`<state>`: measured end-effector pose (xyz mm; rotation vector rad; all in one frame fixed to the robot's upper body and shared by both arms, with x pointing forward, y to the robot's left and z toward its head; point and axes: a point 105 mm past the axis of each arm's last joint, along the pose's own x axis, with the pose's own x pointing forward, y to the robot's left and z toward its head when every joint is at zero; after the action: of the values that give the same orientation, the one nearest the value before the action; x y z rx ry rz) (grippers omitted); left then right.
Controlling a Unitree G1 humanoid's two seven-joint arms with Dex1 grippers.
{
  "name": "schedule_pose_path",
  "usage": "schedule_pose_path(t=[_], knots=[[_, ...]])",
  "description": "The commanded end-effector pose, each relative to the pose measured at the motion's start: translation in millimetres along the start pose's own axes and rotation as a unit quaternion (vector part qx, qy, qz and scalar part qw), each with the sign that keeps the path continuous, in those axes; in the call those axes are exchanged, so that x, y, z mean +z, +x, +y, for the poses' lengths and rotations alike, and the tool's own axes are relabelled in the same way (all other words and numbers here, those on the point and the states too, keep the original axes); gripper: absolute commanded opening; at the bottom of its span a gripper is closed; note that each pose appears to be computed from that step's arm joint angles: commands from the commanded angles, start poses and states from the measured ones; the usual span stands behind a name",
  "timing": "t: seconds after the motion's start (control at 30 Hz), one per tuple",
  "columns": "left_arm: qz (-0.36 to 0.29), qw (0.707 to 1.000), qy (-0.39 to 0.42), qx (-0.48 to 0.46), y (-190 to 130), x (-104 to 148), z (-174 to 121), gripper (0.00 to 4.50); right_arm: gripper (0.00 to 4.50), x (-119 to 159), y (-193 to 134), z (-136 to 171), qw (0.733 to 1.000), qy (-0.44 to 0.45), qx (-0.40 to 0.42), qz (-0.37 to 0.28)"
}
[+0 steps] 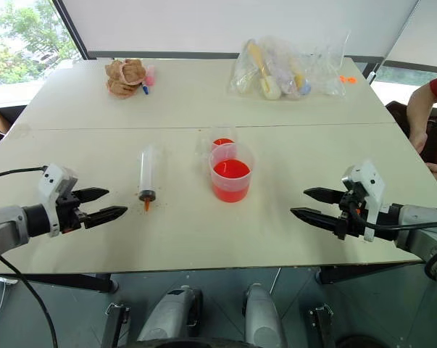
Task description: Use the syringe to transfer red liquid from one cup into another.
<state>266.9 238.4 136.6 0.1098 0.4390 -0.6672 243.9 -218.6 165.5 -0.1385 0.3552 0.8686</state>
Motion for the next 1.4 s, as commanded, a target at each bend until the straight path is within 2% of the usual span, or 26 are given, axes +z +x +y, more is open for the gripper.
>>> schedule_pose_path(t=[0.03,0.5,0.6,0.67,0.8,0.87,0.97,1.07,1.23,1.4], knots=[[-0.021,1.0,0.005,-0.005,-1.0,11.4,-1.9,4.45,3.25,5.9,-2.1,-0.3,1.0,-0.015,-0.004,-0.014],[-0.019,1.0,0.014,0.004,3.2,15.2,-1.4,4.45,3.25,4.7,0.0,-3.3,1.0,-0.021,-0.009,-0.018],[-0.024,1.0,0.002,0.001,4.2,24.2,-4.5,4.45,3.25,6.7,1.0,-4.3,0.999,-0.026,-0.01,-0.022],[-0.034,0.999,-0.016,-0.011,5.2,41.3,-8.5,4.45,3.25,11.8,1.6,-6.4,0.999,-0.038,-0.011,-0.028],[0.055,0.998,-0.019,-0.005,11.4,56.7,-8.1,4.45,3.25,40.9,2.8,-5.4,0.995,-0.075,0.008,-0.058],[0.077,0.996,-0.041,-0.003,17.0,67.7,-5.1,4.45,3.25,59.6,5.1,-2.7,0.992,-0.103,0.021,-0.076],[0.125,0.987,-0.092,0.035,34.3,87.0,8.1,4.45,3.25,97.0,9.9,9.6,0.978,-0.163,0.057,-0.115],[0.162,0.973,-0.141,0.087,51.6,96.2,28.3,4.45,3.25,116.9,19.3,27.5,0.964,-0.209,0.096,-0.133],[0.216,0.949,-0.172,0.15,74.3,91.2,45.3,4.45,3.25,129.5,32.1,54.3,0.946,-0.245,0.143,-0.158],[0.246,0.939,-0.193,0.144,105.9,70.1,44.2,4.45,3.25,134.0,36.7,67.0,0.938,-0.257,0.149,-0.177]])
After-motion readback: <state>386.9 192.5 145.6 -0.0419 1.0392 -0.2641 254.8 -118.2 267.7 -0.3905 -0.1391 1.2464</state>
